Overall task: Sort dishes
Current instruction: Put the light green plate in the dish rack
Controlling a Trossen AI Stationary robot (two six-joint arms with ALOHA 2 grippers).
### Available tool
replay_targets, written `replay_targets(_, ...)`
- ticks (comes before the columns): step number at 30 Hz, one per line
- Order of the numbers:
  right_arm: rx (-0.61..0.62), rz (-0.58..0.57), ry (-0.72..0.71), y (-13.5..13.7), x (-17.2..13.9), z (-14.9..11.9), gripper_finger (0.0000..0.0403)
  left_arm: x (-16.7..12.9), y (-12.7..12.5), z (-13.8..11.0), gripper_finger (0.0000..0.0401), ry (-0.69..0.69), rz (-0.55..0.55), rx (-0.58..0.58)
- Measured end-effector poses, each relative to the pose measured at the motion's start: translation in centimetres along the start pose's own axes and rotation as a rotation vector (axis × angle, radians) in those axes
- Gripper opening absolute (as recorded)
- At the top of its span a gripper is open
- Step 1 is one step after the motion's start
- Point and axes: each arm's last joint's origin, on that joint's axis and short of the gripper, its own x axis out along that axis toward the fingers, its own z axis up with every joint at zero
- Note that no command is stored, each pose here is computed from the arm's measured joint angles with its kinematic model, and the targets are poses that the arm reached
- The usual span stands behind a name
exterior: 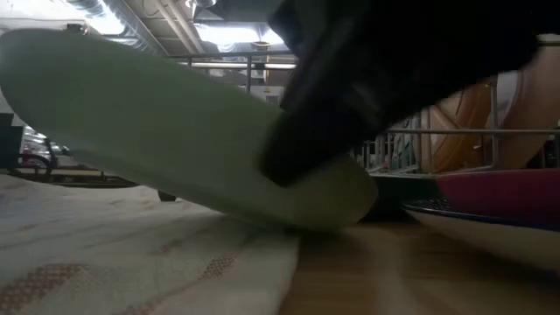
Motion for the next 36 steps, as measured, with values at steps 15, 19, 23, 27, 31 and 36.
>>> replay_targets(15,0.115,0.133,-0.164,0.1,-2.7,4.7,0.0009,-4.1,-3.5,0.9,0.0129,-0.107,-0.079,-0.036)
replay_targets(19,0.159,0.150,-0.150,-0.1,-4.2,6.2,0.0011,-6.6,-3.8,0.9,0.0129,-0.169,-0.067,-0.041)
replay_targets(23,0.185,0.147,-0.111,-0.4,-5.8,7.4,0.0017,-9.6,-4.1,0.8,0.0129,-0.254,-0.016,-0.040)
replay_targets(27,0.201,0.147,-0.077,-0.5,-7.9,8.5,0.0009,-12.2,-4.4,0.3,0.0129,-0.318,0.054,-0.033)
replay_targets(31,0.224,0.120,-0.036,-0.8,-10.9,9.7,0.0010,-13.3,-5.0,-0.4,0.0129,-0.338,0.132,-0.010)
replay_targets(36,0.253,0.042,-0.001,-0.7,-15.5,10.7,0.0009,-13.7,-5.6,-1.2,0.0129,-0.315,0.163,-0.005)
